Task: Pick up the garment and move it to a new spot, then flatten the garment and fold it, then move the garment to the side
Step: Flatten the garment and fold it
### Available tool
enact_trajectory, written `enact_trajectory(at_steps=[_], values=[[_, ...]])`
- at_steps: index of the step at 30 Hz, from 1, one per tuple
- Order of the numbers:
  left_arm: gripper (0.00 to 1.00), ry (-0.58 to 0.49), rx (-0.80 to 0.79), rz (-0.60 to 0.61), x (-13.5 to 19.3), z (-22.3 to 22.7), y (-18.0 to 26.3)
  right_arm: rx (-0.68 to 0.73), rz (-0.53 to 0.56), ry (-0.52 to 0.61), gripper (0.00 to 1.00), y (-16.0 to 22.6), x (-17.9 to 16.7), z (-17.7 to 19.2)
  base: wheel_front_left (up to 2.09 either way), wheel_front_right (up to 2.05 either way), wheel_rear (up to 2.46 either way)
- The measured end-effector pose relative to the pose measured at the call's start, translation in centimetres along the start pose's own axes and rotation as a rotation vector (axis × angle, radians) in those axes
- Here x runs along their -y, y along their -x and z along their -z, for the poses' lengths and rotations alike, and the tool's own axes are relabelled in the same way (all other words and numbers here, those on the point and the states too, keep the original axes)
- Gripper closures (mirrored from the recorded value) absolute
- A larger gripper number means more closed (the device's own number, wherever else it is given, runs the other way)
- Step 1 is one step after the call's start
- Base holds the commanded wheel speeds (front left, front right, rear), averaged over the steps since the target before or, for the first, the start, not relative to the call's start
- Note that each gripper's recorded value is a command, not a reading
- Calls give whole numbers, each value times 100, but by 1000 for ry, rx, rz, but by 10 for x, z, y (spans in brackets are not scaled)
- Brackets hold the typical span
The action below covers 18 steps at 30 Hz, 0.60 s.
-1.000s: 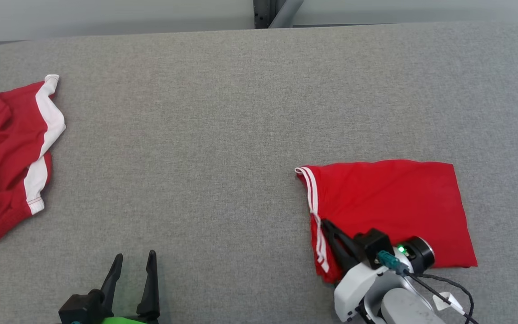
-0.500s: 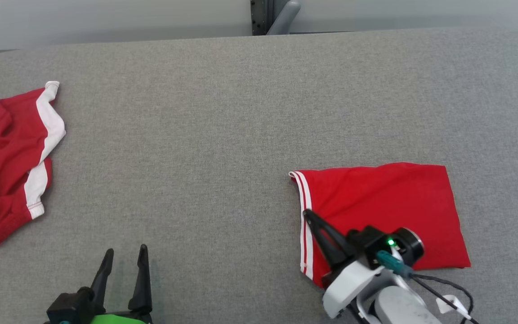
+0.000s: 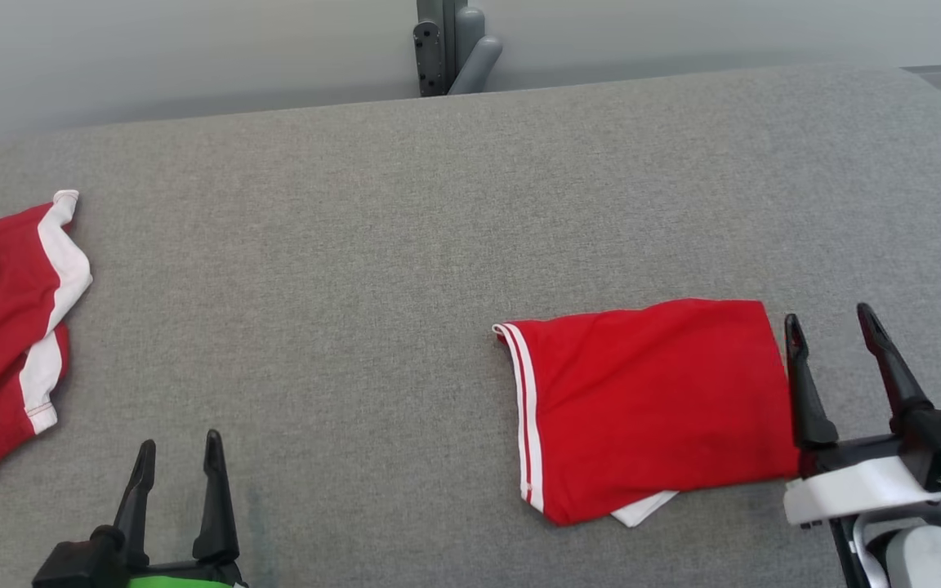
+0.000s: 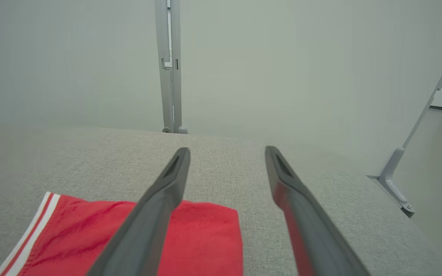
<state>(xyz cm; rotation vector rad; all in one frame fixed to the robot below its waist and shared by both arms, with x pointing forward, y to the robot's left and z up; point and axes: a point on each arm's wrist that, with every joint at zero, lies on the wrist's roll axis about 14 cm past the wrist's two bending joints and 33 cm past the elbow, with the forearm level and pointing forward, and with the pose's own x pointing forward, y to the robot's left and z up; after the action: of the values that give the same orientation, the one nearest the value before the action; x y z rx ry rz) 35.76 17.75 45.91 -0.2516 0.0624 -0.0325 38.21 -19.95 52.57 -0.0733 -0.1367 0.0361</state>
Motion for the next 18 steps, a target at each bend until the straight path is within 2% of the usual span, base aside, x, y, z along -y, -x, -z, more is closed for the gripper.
enact_trajectory(at_steps=[9, 18], values=[[0, -35, -13, 17, 5, 3, 12, -123, 70, -34, 0, 35, 20, 34, 0, 0, 0], [0, -37, -5, 8, 3, 1, 22, -140, 90, -60, 0, 42, 24, 40, 0, 0, 0]])
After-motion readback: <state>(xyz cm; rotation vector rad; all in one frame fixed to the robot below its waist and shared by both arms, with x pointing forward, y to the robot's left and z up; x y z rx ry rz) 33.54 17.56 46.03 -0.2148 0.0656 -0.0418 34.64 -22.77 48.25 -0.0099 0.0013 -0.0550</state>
